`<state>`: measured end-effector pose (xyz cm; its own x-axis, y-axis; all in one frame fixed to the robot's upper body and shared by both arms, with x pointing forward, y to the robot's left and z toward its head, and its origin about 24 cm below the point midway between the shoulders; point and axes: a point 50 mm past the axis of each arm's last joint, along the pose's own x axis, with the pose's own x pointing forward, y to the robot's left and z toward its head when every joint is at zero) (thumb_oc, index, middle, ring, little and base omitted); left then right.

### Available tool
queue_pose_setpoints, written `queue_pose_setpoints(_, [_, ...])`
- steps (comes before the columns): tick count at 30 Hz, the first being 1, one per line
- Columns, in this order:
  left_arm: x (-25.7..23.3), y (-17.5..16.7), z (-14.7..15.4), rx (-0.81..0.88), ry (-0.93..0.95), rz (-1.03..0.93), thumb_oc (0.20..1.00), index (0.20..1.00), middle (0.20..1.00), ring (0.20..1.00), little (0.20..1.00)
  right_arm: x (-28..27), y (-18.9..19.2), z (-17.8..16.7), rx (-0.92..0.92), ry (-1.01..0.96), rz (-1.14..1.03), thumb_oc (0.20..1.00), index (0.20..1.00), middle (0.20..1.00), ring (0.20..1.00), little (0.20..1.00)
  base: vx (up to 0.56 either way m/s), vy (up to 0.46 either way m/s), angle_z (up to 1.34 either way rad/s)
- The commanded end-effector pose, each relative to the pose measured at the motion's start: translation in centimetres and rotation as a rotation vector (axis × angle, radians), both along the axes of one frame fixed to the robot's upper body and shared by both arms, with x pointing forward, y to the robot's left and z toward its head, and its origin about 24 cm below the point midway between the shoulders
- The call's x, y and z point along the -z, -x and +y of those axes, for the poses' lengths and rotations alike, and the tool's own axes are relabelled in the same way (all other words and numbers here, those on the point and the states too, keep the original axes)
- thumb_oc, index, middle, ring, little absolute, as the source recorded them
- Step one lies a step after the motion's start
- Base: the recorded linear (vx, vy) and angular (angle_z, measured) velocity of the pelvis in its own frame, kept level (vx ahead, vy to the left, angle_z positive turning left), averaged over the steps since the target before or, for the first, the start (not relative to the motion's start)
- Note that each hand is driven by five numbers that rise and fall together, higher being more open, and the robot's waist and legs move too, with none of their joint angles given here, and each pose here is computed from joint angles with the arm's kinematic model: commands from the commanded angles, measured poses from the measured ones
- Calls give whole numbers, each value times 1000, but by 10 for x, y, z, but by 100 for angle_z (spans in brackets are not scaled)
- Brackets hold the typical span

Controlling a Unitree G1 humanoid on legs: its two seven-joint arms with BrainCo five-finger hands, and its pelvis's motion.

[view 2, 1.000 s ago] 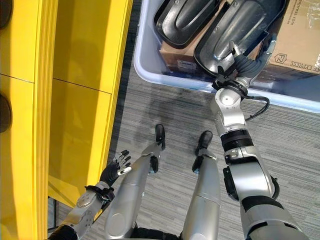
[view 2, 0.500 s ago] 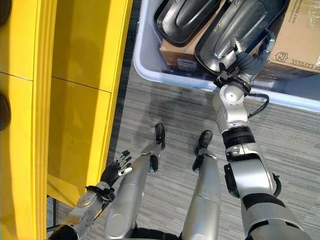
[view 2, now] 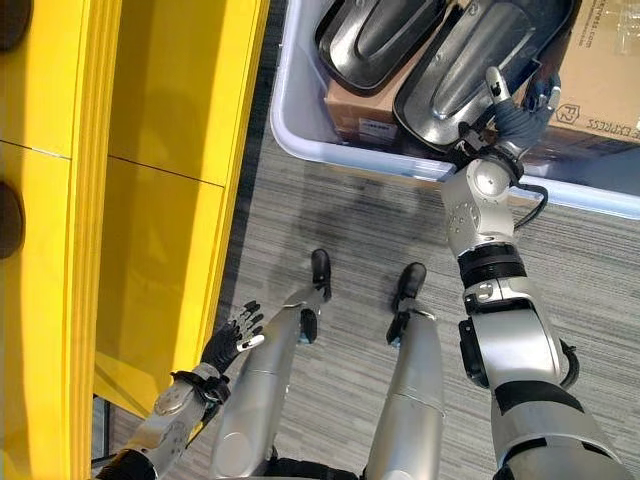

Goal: Move parts from the plastic box to the shelf.

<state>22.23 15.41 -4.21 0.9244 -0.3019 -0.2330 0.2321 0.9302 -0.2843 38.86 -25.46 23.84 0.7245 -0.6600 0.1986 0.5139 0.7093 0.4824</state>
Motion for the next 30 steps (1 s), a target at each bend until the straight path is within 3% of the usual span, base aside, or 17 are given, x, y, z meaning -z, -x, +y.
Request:
queue_pose_setpoints(1, [-2, 6, 7, 12, -4, -2, 1000, 1000, 1000, 1000, 1000, 43, -6, 3, -68, -21, 232, 1000, 1000, 1000, 1000, 1000, 0, 0, 0])
queue_pose_setpoints(9, [-9, 0, 12, 6, 13, -5, 1000, 1000, 1000, 1000, 1000, 51, -7, -14, 40, 353, 603, 1000, 1000, 1000, 1000, 1000, 20, 58, 1])
queue_pose_setpoints(14, [-15, -4, 17, -18, 21, -14, 1000, 1000, 1000, 1000, 1000, 37, -4, -27, 143, 484, 675, 1000, 1000, 1000, 1000, 1000, 10, 56, 5])
queue_pose_setpoints(23, [-23, -6, 20, -18, 21, -29, 1000, 1000, 1000, 1000, 1000, 23, -3, -39, 176, 477, 777, 1000, 1000, 1000, 1000, 1000, -5, 22, 3])
queue_pose_setpoints(30, [-26, -7, 23, -30, 19, -36, 1000, 1000, 1000, 1000, 1000, 39, -6, -33, 56, 266, 752, 1000, 1000, 1000, 1000, 1000, 0, 0, 0])
